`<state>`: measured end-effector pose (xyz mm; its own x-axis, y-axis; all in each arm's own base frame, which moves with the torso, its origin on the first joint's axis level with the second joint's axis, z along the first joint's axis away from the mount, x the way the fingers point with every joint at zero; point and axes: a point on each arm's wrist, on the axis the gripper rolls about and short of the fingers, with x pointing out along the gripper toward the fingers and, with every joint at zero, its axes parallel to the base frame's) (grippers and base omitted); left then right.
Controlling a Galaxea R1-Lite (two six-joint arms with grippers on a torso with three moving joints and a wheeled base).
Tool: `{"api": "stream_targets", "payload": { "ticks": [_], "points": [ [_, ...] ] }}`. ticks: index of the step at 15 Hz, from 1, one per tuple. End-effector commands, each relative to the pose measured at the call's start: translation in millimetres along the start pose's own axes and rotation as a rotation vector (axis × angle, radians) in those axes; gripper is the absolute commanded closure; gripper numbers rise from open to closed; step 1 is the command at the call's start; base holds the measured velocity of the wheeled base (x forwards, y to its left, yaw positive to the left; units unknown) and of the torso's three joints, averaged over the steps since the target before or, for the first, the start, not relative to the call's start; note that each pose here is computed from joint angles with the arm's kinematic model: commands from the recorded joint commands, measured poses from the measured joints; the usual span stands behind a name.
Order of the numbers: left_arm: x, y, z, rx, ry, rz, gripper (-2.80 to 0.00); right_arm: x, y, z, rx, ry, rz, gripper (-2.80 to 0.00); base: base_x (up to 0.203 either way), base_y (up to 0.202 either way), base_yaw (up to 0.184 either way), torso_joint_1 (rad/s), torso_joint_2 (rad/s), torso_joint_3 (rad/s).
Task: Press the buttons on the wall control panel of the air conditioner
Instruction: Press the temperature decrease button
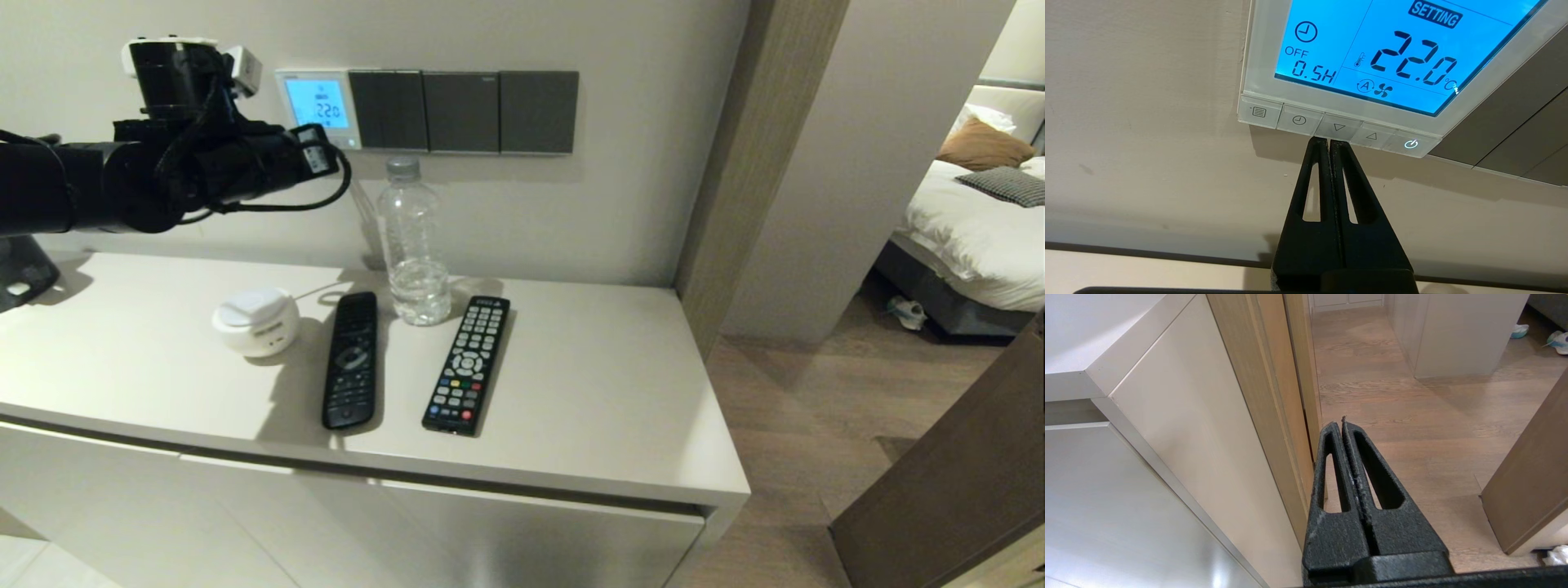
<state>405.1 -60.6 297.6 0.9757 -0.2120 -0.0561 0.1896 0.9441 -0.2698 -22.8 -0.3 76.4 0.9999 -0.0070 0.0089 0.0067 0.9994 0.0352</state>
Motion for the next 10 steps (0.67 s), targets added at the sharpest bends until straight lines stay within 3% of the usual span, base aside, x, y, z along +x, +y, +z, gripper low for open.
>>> {"api": "stream_targets", "payload": {
  "ticks": [1,10],
  "points": [
    [-3.2,-0.6,2.1,-0.001,-0.006,-0.001,0.00,0.2,0.0,-0.4,0.000,0.003,0.001,0.00,0.000,0.000,0.000,0.000,0.00,0.000],
    [-10.1,-1.6,4.7,0.002,-0.015,0.027,0.00,0.2,0.0,-0.4,0.000,0.003,0.001,0.00,0.000,0.000,0.000,0.000,0.00,0.000]
  ]
}}
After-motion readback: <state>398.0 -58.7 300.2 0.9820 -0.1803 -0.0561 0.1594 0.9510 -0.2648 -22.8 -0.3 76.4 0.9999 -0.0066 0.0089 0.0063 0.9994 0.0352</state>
